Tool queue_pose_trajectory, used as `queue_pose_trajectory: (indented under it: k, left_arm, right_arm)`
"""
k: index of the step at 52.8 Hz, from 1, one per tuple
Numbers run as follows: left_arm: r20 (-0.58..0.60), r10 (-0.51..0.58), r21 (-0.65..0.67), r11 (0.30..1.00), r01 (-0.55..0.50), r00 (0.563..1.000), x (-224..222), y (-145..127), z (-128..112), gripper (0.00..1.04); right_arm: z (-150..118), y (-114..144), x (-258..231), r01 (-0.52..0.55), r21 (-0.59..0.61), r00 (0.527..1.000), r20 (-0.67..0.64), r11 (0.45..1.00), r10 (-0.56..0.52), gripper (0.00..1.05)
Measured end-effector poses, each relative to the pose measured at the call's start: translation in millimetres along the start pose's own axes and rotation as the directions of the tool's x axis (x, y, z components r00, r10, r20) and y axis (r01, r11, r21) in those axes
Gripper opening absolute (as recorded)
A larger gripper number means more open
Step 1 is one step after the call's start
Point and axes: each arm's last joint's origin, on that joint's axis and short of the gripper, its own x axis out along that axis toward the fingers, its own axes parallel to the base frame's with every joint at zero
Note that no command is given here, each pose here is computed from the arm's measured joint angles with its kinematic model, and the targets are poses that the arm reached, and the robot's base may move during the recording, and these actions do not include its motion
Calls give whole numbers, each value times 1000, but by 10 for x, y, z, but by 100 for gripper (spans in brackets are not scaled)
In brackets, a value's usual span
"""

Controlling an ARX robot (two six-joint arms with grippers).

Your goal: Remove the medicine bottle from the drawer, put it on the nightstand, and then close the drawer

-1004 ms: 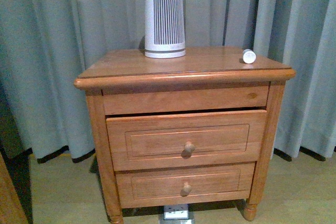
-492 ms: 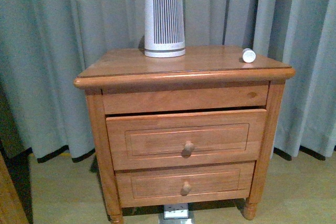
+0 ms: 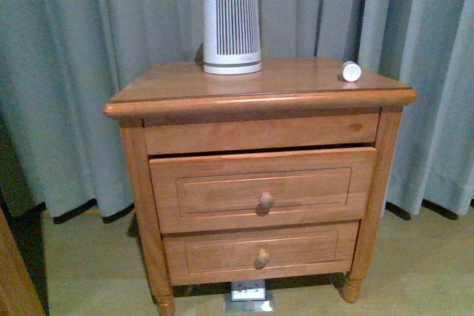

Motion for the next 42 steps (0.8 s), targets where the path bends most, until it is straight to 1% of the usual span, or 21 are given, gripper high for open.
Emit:
queue_pose_trajectory:
  k: [9, 10, 14, 42]
  left_arm:
    - [0, 0, 0, 1000, 0, 1000, 0, 0, 0, 98]
    - [0, 0, 0, 1000, 0, 1000, 0, 0, 0, 98]
    - [0, 0, 0, 1000, 0, 1000, 0, 0, 0, 98]
    - [0, 0, 0, 1000, 0, 1000, 0, 0, 0, 98]
  right_arm:
    - [0, 0, 0, 0, 0, 1000, 0, 1000, 0, 98]
    - [0, 0, 0, 0, 0, 1000, 0, 1000, 0, 99]
    - [0, 0, 0, 0, 0, 1000, 0, 1000, 0, 97]
    - [0, 0, 0, 0, 0, 1000, 0, 1000, 0, 98]
